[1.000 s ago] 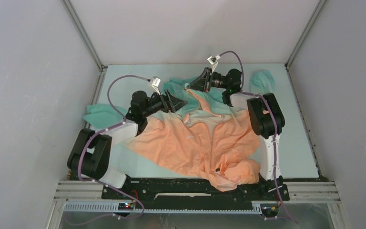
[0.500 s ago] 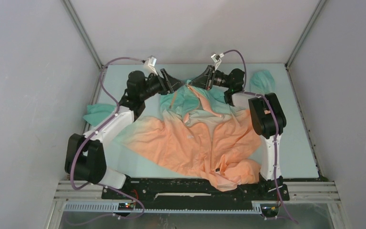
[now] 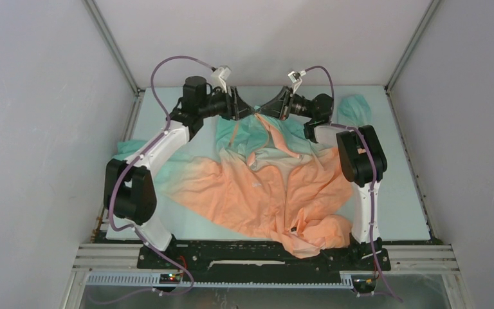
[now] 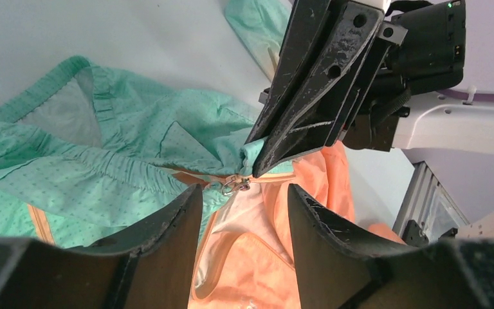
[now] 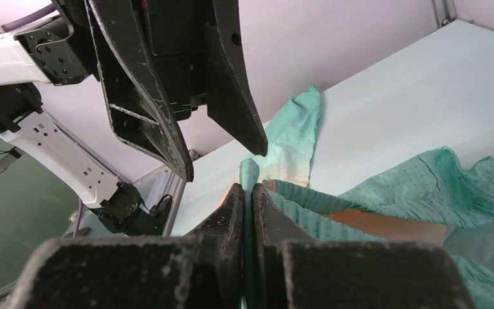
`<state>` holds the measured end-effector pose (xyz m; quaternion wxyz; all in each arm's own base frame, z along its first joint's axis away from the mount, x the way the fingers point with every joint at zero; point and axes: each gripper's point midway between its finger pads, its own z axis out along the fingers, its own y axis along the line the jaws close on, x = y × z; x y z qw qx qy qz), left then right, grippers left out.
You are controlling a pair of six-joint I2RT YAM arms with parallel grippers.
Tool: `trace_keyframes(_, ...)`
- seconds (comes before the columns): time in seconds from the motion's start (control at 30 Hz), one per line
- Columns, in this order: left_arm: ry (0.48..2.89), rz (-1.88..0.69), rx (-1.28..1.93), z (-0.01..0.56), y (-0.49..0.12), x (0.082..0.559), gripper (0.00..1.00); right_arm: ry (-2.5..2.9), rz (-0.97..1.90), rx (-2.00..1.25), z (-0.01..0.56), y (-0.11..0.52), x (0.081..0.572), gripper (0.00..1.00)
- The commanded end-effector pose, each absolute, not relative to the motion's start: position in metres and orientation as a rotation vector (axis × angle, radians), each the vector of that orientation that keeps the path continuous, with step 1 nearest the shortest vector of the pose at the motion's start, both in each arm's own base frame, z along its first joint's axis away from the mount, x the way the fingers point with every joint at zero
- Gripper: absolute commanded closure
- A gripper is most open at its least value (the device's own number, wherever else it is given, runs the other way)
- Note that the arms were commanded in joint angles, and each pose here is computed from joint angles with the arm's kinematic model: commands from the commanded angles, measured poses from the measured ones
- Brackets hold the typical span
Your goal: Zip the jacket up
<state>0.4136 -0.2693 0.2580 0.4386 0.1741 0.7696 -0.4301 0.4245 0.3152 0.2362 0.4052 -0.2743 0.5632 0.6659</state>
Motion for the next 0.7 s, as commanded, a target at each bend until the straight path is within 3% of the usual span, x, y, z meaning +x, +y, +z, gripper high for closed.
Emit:
trace_keyframes(0.0, 1.865, -1.064, 0.528, 0.274, -0.273, 0.415, 0.45, 1.32, 1.648, -0.751, 0.266, 0.312, 0.418, 1.0)
trace_keyframes(0.27, 1.856, -1.049, 0.55, 0.267, -0.277, 0.417, 0.58, 1.319, 1.655, -0.762, 0.266, 0.315, 0.417, 1.0)
trace_keyframes(0.67, 1.869, -1.021, 0.579, 0.264, -0.282, 0.419, 0.65, 1.321, 1.664, -0.776, 0.265, 0.318, 0.416, 1.0)
